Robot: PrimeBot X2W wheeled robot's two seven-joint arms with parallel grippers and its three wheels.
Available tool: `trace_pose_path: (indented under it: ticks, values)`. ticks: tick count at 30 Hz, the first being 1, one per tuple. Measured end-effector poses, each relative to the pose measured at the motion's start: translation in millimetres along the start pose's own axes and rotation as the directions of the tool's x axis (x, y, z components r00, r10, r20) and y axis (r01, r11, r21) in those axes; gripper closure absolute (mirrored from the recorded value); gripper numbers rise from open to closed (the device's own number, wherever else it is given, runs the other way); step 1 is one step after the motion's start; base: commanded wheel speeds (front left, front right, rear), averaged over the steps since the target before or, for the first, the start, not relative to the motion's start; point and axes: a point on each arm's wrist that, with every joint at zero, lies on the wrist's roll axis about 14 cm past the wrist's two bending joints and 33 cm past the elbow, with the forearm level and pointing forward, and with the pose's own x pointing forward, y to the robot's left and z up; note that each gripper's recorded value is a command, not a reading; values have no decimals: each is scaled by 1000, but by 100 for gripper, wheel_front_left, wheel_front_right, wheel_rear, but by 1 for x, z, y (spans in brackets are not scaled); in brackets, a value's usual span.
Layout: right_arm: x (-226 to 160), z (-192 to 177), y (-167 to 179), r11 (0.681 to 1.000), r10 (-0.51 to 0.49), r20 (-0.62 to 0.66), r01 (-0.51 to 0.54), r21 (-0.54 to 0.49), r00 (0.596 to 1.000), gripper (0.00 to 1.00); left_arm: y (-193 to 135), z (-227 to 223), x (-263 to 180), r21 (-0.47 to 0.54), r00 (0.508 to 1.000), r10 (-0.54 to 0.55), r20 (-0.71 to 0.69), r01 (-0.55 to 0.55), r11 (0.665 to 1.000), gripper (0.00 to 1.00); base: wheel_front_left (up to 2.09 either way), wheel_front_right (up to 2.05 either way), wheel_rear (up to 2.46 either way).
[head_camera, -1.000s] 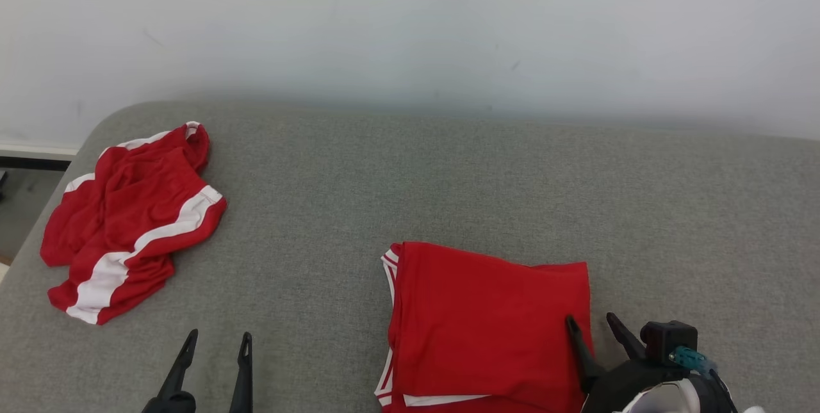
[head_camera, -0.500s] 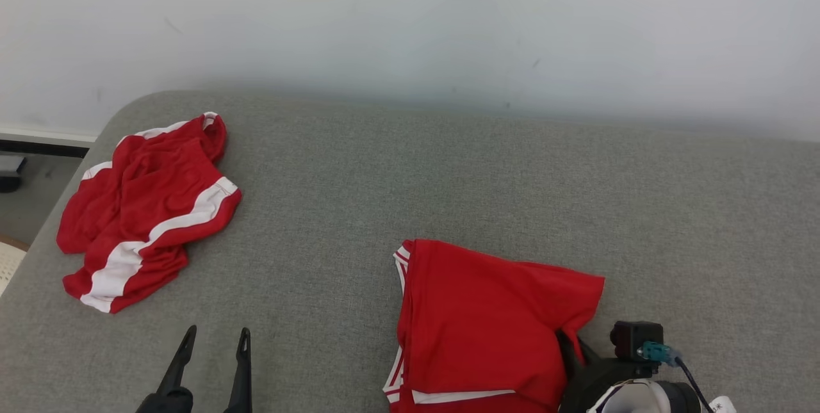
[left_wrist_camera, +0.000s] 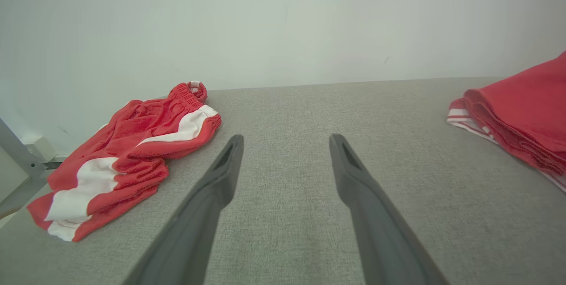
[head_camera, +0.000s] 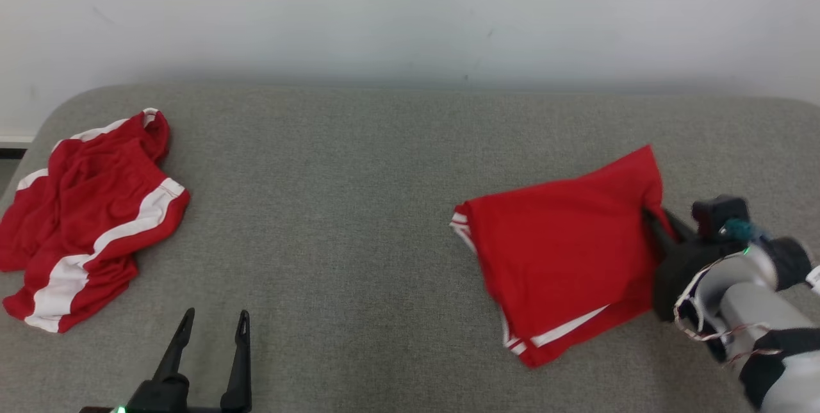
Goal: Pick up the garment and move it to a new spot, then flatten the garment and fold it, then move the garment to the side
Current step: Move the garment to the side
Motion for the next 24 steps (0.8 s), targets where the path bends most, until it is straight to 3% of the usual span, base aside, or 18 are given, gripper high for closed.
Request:
trace_pose_path:
  ticks: [10,19,24]
  values:
    - [3,22,-114,970,-165,-55,152,-193,985,100,-14,-1,43,12,997,-74,8,74,997,0,0,0,0]
    - [-3,20,-183,929,-295,-118,256,-267,948,100,-22,-18,69,28,992,-127,-24,127,991,0,0,0,0]
    - [-4,24,-204,911,-338,-126,291,-292,933,100,-27,-29,74,26,989,-143,-48,144,989,0,0,0,0]
